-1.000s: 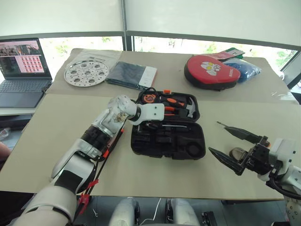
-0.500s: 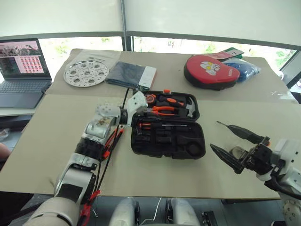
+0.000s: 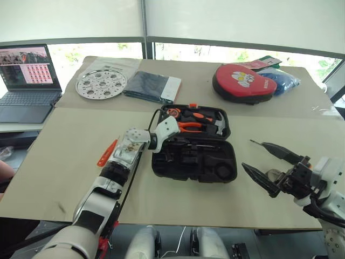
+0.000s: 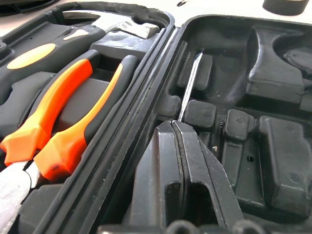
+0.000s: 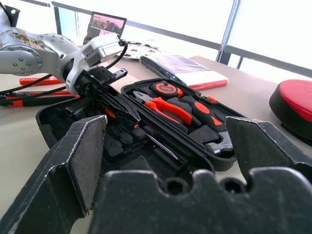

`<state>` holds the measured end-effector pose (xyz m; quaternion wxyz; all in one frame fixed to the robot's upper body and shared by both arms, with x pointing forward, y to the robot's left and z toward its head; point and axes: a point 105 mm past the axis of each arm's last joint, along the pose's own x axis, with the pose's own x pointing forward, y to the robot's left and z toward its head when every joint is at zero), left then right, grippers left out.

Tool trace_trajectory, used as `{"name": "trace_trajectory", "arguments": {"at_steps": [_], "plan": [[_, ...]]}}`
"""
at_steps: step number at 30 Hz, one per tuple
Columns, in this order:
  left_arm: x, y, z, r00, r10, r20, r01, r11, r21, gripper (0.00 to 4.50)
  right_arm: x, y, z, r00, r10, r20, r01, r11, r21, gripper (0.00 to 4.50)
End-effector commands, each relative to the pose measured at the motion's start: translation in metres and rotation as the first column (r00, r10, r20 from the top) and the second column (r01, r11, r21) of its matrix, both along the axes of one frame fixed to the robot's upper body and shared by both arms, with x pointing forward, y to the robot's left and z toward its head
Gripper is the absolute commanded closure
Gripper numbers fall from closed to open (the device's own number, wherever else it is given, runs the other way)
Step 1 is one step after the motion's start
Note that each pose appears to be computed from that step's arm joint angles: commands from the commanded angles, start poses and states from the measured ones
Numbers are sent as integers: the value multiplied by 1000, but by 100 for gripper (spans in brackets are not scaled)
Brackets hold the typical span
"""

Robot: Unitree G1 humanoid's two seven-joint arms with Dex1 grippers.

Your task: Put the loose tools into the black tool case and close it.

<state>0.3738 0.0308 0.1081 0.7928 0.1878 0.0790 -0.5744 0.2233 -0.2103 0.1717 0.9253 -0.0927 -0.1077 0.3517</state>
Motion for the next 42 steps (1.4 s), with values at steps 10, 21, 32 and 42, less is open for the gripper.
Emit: {"name": "trace_trajectory", "arguments": {"at_steps": [10, 21, 32, 42], "plan": [[-52, 94, 67, 983, -48, 177, 111, 925, -363, 199, -32, -76, -3, 963, -271, 2, 270, 959, -92, 0], [-126, 223, 34, 970, 226, 89, -201, 953, -228, 4, -78, -151, -59, 869, -479, -128, 441, 865, -240, 0], [-149, 168, 54, 992, 116, 56, -87, 922, -376, 4, 29, -152, -16, 952, -252, -176, 169, 907, -387, 0], [-154, 134, 64, 998, 43, 41, -22, 907, -421, 4, 84, -163, -56, 816, -347, -463, 1, 800, -600, 0]]}}
